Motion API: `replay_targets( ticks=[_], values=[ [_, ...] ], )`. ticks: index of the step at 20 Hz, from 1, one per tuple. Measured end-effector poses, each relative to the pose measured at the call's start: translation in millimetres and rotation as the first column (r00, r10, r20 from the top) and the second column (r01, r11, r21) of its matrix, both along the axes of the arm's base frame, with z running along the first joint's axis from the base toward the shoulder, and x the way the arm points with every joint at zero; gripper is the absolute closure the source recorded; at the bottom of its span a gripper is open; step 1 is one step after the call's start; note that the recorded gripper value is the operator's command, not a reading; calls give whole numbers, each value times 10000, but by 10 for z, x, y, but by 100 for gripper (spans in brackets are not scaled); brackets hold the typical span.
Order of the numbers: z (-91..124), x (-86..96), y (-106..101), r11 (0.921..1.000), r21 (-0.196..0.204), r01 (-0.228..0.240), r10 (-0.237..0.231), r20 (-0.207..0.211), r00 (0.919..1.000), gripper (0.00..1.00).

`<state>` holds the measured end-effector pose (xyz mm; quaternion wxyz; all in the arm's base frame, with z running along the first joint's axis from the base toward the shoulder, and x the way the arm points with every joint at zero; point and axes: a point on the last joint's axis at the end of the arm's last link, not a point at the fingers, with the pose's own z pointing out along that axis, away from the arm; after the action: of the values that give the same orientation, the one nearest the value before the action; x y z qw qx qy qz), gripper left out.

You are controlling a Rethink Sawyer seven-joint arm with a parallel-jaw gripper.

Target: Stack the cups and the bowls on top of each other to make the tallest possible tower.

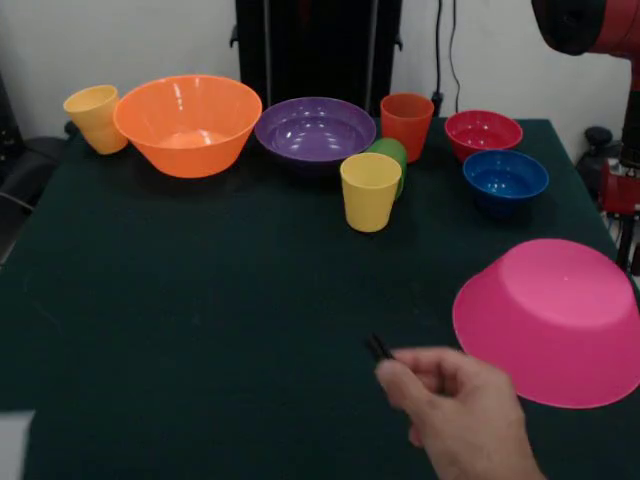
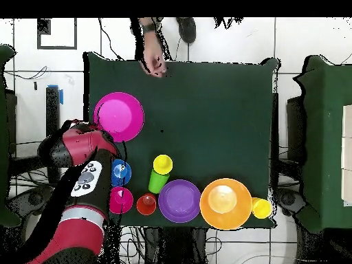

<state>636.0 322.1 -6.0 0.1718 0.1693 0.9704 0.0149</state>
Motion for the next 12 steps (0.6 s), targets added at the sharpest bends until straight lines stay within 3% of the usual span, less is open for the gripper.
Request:
replay_targets(
  ticks=[7,12],
  values=[
    [69,43,-83,9999,108,93,-93,20,10000,100],
    [482,177,-554,9983,289,499,-504,171,9986,100]
  ],
)
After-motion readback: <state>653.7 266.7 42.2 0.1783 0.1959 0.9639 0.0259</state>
